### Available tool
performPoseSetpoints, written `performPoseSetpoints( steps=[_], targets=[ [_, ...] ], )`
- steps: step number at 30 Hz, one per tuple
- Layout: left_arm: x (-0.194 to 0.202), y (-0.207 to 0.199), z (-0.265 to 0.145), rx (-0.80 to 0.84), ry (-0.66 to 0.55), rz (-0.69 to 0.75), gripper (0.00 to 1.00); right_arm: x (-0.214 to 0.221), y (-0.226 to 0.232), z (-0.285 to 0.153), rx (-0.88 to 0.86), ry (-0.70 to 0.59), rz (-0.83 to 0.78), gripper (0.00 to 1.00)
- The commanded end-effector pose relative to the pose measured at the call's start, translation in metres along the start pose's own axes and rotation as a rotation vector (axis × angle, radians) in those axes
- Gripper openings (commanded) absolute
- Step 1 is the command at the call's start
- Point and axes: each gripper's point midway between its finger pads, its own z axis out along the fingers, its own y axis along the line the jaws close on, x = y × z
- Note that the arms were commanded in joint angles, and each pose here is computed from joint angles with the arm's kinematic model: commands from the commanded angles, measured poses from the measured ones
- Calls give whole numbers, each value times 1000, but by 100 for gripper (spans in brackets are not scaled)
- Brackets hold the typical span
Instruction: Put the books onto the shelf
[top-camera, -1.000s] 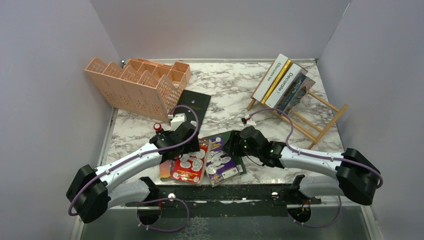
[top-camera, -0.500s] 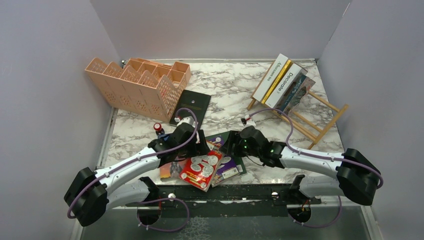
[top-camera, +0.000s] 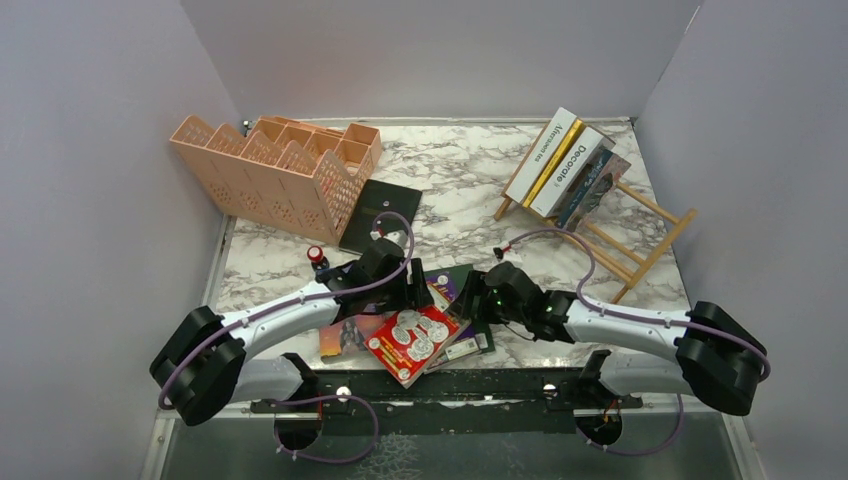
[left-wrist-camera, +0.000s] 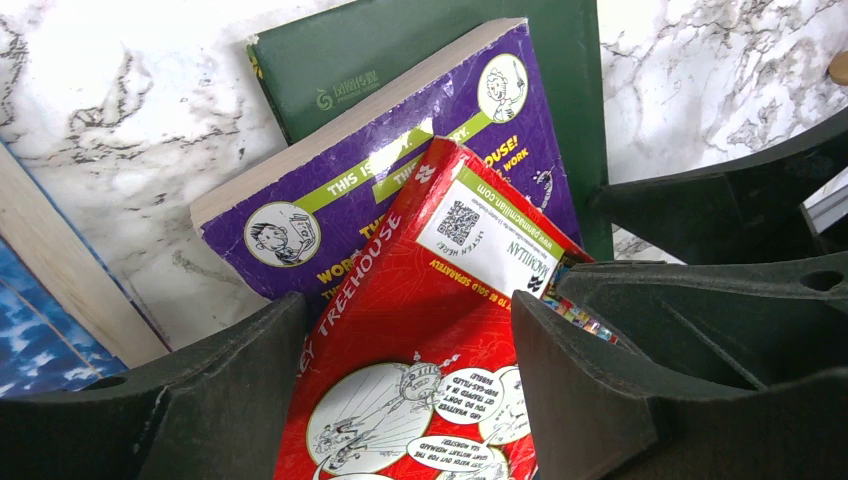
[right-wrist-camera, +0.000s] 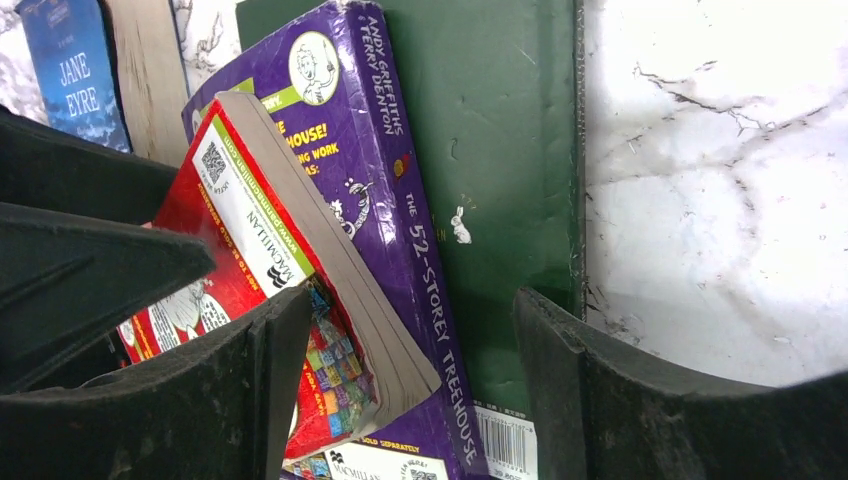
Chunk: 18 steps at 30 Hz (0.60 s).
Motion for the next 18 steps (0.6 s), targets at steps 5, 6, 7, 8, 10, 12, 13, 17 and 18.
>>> performPoseSetpoints(
  steps=[5,6,7,8,10,12,13,17,18],
  targets=[
    [-9,-11,5,31,-13,52,75,32,17,-13,-184,124,25,76],
    [-8,-10,6,28,-9,52,75,33,16,-14,-182,130,36,74],
    [-7,-9,7,24,-6,52,74,34,16,-15,-185,132,46,70],
    [-7,-8,8,20,-5,52,73,34,15,-16,-185,134,56,66],
    [-7,-8,8,16,-6,51,73,34,11,-17,-169,128,75,57],
    [-9,-7,8,13,-13,54,73,34,3,-16,-127,118,90,50],
    [-10,-7,7,11,-18,55,73,32,-3,-15,-95,101,94,47],
    [-14,-7,6,2,-37,65,77,31,-30,-14,40,79,73,40],
    [-15,-6,6,-5,-39,67,79,30,-34,-14,63,76,65,39]
  ],
)
